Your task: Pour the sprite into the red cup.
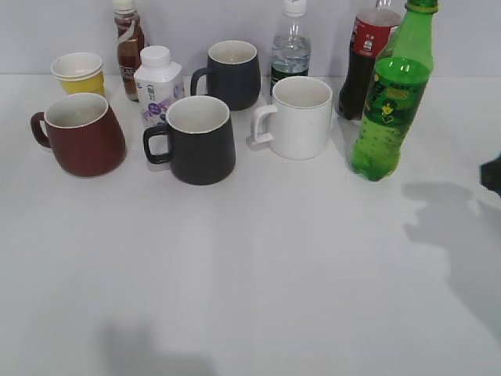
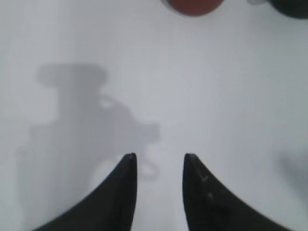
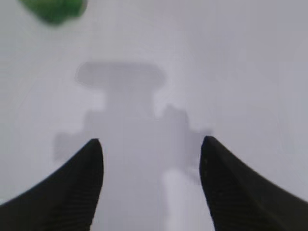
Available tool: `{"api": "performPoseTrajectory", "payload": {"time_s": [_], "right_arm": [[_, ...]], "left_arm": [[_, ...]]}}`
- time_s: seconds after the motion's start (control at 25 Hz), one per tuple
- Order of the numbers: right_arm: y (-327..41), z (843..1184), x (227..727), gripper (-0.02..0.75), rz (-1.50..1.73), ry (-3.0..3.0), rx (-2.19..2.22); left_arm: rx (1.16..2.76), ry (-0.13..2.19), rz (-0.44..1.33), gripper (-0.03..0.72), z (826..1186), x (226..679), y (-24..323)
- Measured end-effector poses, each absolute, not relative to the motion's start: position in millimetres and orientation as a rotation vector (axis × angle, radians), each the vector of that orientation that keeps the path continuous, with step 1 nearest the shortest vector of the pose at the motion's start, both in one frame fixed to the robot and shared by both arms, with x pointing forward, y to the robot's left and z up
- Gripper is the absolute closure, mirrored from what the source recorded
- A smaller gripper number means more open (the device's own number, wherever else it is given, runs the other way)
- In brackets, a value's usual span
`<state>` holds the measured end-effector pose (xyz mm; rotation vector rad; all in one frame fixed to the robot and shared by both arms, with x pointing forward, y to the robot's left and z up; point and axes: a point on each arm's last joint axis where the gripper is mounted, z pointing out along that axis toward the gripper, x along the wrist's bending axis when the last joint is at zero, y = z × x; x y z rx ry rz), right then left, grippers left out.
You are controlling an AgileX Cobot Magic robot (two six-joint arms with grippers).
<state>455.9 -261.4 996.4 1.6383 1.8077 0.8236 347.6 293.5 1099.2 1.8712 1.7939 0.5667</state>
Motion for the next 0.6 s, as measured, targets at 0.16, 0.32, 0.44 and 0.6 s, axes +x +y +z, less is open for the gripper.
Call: {"api": "performPoseTrajectory", "payload": {"time_s": [0.16,0.32,0.44,0.6], "right_arm": [[-262.8,1015.1,422.8,0.258,0.713,1.853,1.681],[-262.2,1032.5,384.5,0.277,0.668,2.015,1.692],[-265.6,1041.9,354.5,0.278,0.691,2.080,1.707],[-274.1,1048.6,321.6,0.278,0.685,2.108,1.713]], "left_arm": [[1.857,1.776,0.565,0.429,1104.2,321.5,293.5],[1.826,1.742,0.574,0.429,1104.5,298.5,292.7],[1.794,1.706,0.616,0.429,1098.8,280.4,293.7],[1.773,1.656,0.673,0.431,1082.3,258.4,295.2]]}}
